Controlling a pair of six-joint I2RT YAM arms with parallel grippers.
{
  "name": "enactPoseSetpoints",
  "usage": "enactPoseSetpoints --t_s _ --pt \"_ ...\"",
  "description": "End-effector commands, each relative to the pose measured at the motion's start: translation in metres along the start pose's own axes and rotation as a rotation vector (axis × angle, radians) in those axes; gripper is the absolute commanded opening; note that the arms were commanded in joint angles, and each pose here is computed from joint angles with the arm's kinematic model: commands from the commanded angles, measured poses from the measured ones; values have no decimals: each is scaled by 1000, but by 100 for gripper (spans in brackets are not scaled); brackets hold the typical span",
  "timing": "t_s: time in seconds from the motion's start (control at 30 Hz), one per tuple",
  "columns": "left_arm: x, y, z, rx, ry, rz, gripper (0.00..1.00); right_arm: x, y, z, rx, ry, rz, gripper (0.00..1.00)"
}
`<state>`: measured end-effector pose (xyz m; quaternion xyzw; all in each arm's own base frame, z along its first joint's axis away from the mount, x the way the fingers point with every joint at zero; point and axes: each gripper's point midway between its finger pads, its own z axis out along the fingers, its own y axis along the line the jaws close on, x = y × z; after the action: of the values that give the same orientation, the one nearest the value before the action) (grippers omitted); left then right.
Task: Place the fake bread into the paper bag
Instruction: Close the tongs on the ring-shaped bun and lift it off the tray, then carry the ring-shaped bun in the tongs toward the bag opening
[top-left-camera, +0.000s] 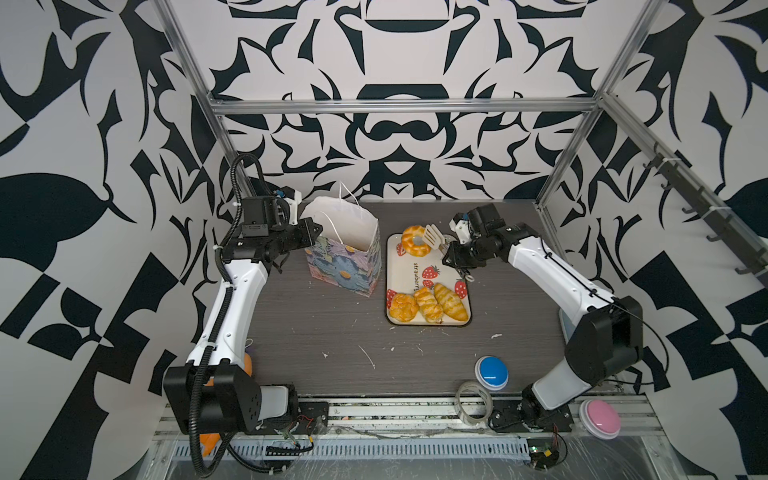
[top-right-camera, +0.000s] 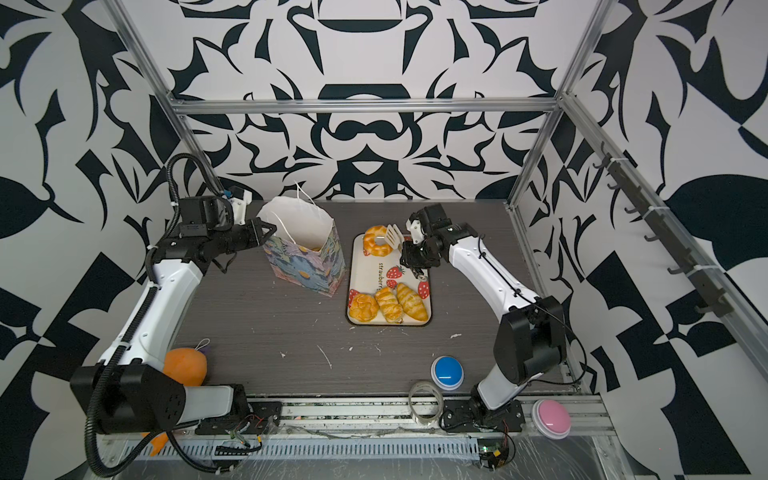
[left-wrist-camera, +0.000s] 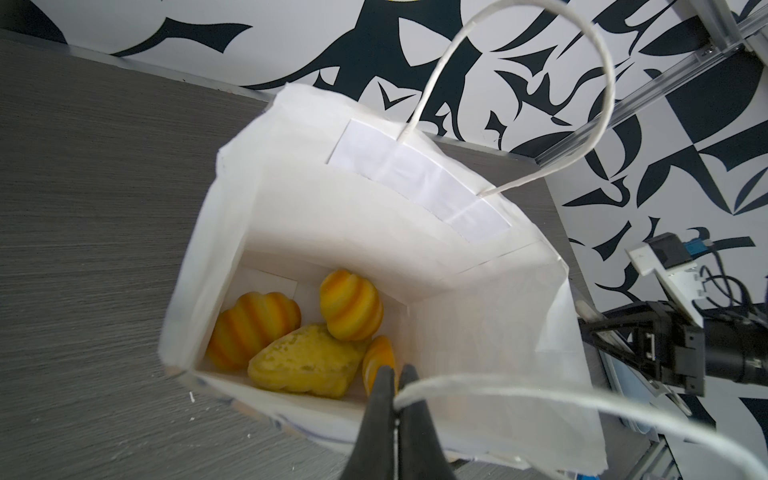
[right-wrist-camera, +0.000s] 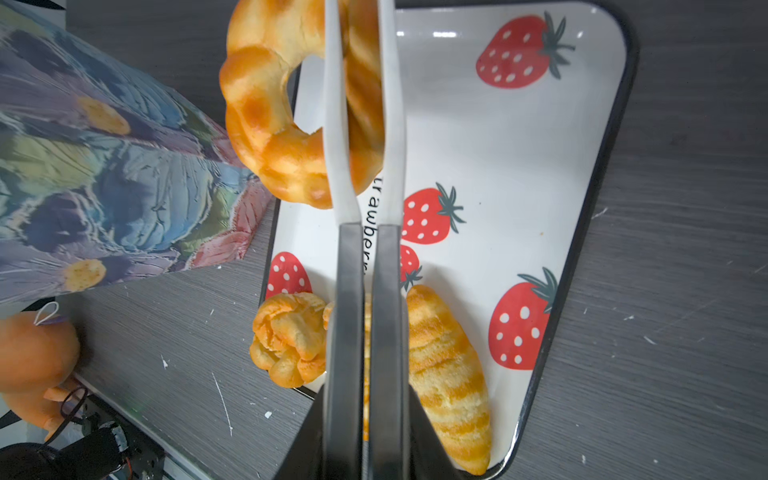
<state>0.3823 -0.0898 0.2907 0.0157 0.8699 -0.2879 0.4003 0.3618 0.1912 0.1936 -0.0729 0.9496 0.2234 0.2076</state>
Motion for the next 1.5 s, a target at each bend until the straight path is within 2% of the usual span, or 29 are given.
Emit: enactPoseSetpoints --t_s 0.0,0.2,0.43,0.87,1.47 --pt "6 1 2 10 14 -16 2 -33 24 -38 -44 -126 -79 27" --pt "6 2 2 8 13 -15 2 -52 43 -58 -99 -184 -104 27" --pt "6 2 2 10 14 -17 1 -69 84 -90 -280 -260 -120 27" --pt "7 1 4 15 20 -21 2 -68 130 -120 -480 -319 -212 28" --pt "7 1 4 20 20 -23 2 -46 199 -105 -636 -235 -337 29"
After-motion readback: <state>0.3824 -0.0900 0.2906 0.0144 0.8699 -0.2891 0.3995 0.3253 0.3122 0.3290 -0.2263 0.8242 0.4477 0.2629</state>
